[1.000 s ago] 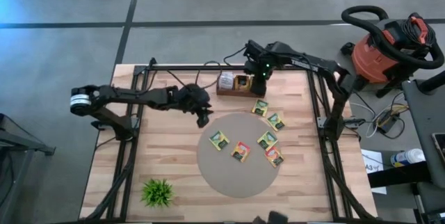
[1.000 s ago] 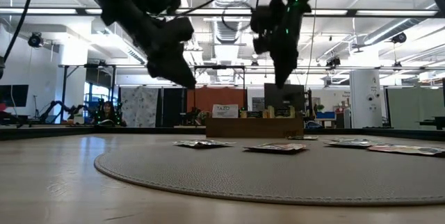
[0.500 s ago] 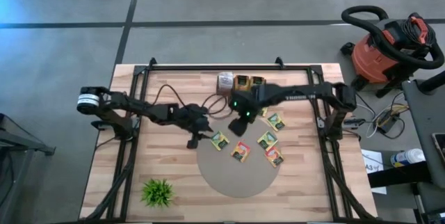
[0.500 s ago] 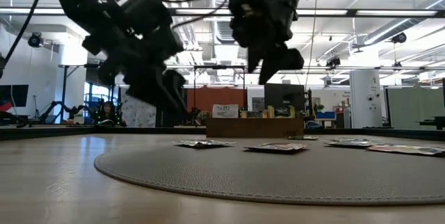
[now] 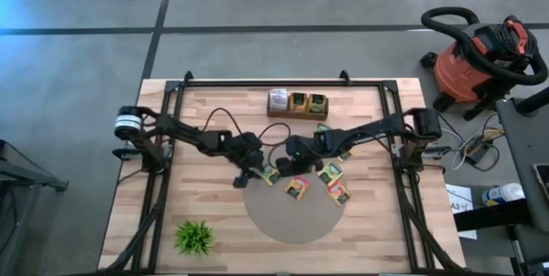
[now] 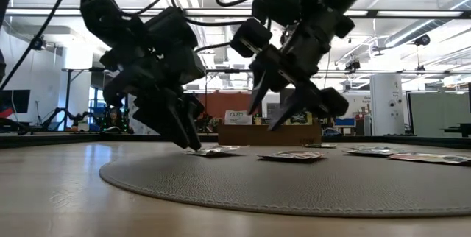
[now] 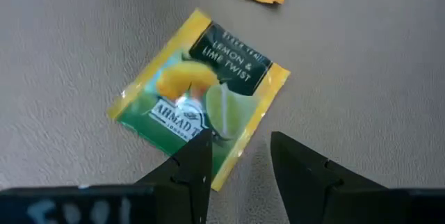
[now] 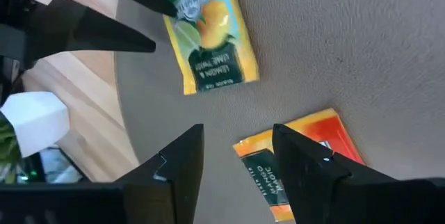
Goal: Pick & Place Tea
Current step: Put the yellow tea bag into the right section of the wooden organizer
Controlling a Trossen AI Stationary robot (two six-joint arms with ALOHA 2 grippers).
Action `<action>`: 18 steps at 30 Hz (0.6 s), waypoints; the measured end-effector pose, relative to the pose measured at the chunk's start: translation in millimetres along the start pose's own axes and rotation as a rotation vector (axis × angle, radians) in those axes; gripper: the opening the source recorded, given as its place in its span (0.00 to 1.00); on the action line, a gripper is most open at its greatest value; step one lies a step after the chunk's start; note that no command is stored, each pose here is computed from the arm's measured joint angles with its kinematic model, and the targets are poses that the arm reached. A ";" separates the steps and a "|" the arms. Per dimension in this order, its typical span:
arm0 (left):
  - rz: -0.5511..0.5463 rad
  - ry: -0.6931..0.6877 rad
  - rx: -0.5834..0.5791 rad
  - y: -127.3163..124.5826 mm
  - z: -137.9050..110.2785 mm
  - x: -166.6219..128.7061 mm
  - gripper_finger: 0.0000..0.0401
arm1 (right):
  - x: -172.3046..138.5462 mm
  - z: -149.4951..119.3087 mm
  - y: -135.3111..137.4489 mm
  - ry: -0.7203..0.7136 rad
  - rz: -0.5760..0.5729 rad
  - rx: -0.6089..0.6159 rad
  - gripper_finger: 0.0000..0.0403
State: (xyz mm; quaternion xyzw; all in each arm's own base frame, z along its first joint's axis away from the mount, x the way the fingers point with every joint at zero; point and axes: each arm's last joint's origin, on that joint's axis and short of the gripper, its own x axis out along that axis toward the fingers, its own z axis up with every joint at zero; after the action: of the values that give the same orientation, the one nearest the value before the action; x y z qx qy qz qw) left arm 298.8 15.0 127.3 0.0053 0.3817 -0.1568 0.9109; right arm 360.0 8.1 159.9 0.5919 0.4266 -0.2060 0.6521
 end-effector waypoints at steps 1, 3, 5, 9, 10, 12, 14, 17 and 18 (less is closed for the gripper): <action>-0.002 0.003 -0.016 0.2 -0.7 1.1 0.35 | 1.4 -0.9 -1.1 -0.002 0.012 0.007 0.42; -0.007 0.005 -0.047 1.0 -1.4 3.7 0.35 | 3.7 -2.4 -2.9 -0.005 0.032 0.017 0.42; -0.010 0.010 -0.082 2.0 -2.0 6.9 0.35 | 5.8 -3.5 -6.2 -0.013 0.040 0.023 0.41; -0.017 0.010 -0.173 4.3 -1.8 13.8 0.35 | 8.7 -3.2 -14.7 -0.056 0.015 0.031 0.41; -0.016 0.008 -0.200 5.0 -1.8 15.9 0.35 | 10.5 -2.2 -16.6 -0.062 0.008 0.034 0.41; -0.016 -0.001 -0.244 6.7 -0.2 20.0 0.35 | 15.3 -1.0 -19.5 -0.064 -0.008 0.036 0.41; -0.013 -0.006 -0.287 8.4 1.0 24.1 0.35 | 22.2 0.0 -22.2 -0.058 -0.032 0.038 0.41; 0.009 -0.009 -0.328 10.9 4.8 27.8 0.35 | 28.9 1.6 -19.1 -0.039 -0.027 0.037 0.41; 0.019 -0.009 -0.337 11.4 5.0 28.2 0.35 | 30.7 1.8 -19.8 -0.033 -0.033 0.039 0.41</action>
State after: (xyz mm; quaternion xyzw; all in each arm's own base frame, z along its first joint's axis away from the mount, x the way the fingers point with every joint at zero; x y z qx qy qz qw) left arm 324.1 17.3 109.9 -0.1446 0.3986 -0.0817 0.9020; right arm 362.1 9.4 123.4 0.5941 0.4213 -0.2345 0.6439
